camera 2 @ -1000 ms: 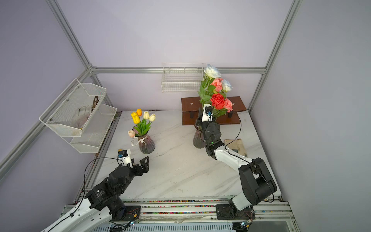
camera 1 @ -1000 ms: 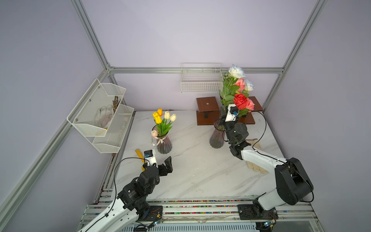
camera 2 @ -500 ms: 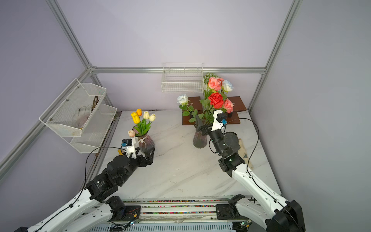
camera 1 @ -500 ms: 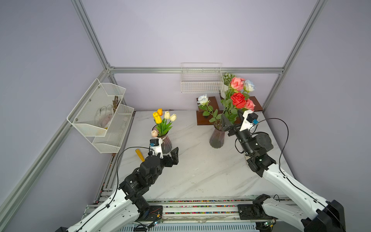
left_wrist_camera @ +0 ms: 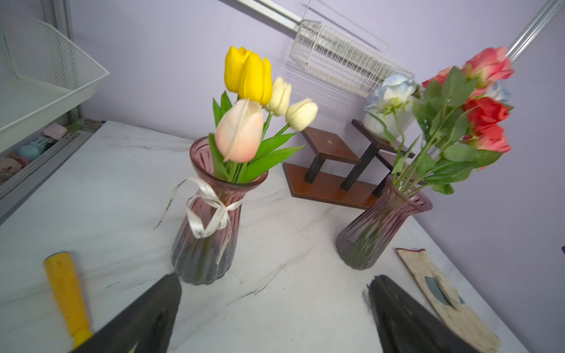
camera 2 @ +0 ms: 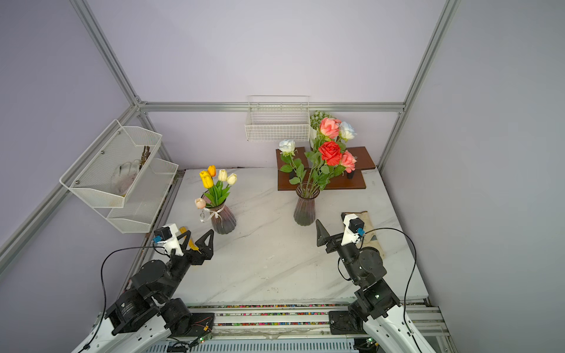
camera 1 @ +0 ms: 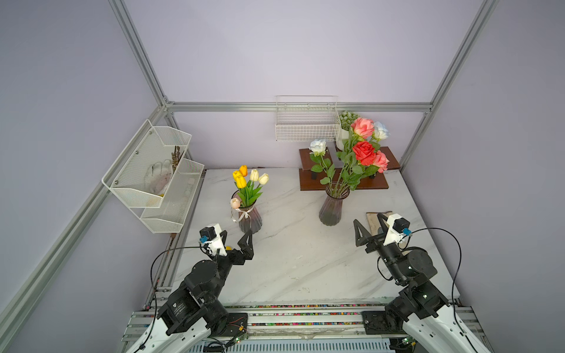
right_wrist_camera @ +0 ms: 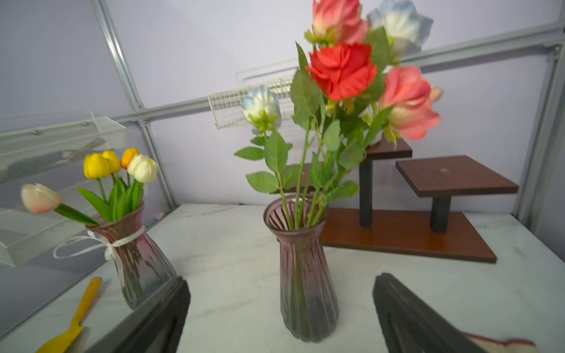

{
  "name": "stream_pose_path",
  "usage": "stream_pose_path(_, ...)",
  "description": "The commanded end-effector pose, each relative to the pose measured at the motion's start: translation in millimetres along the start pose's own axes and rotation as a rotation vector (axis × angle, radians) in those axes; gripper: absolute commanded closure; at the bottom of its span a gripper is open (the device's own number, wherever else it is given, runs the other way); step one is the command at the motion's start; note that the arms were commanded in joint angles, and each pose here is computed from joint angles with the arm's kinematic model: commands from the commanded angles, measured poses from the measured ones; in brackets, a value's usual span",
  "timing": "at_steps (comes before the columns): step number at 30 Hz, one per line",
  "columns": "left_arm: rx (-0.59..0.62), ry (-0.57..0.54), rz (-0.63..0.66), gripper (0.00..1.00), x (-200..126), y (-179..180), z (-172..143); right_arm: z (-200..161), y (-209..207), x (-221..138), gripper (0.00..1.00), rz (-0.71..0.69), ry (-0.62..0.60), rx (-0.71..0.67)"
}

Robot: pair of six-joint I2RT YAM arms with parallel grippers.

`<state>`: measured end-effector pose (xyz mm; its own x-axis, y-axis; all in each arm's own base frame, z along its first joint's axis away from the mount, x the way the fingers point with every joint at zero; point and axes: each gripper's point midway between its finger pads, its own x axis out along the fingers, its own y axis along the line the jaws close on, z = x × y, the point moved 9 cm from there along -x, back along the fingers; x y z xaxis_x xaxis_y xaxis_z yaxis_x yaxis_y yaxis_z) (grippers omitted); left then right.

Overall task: Arrange the flowers in different vases according to their variety
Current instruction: Reset both arms

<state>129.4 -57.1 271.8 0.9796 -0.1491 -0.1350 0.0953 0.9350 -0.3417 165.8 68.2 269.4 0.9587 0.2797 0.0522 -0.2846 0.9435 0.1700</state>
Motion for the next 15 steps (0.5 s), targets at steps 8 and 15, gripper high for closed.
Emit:
stream_pose_path(8, 0.0, 0.028, 0.366, 0.0, 51, 67, -27, -52, -36, 46, 0.01, -0.289, 0.08, -0.039)
stream_pose_path(15, -0.111, 0.094, 0.463, 0.0, 80, 125, -31, -57, -78, 58, 0.01, -0.396, 0.016, -0.017)
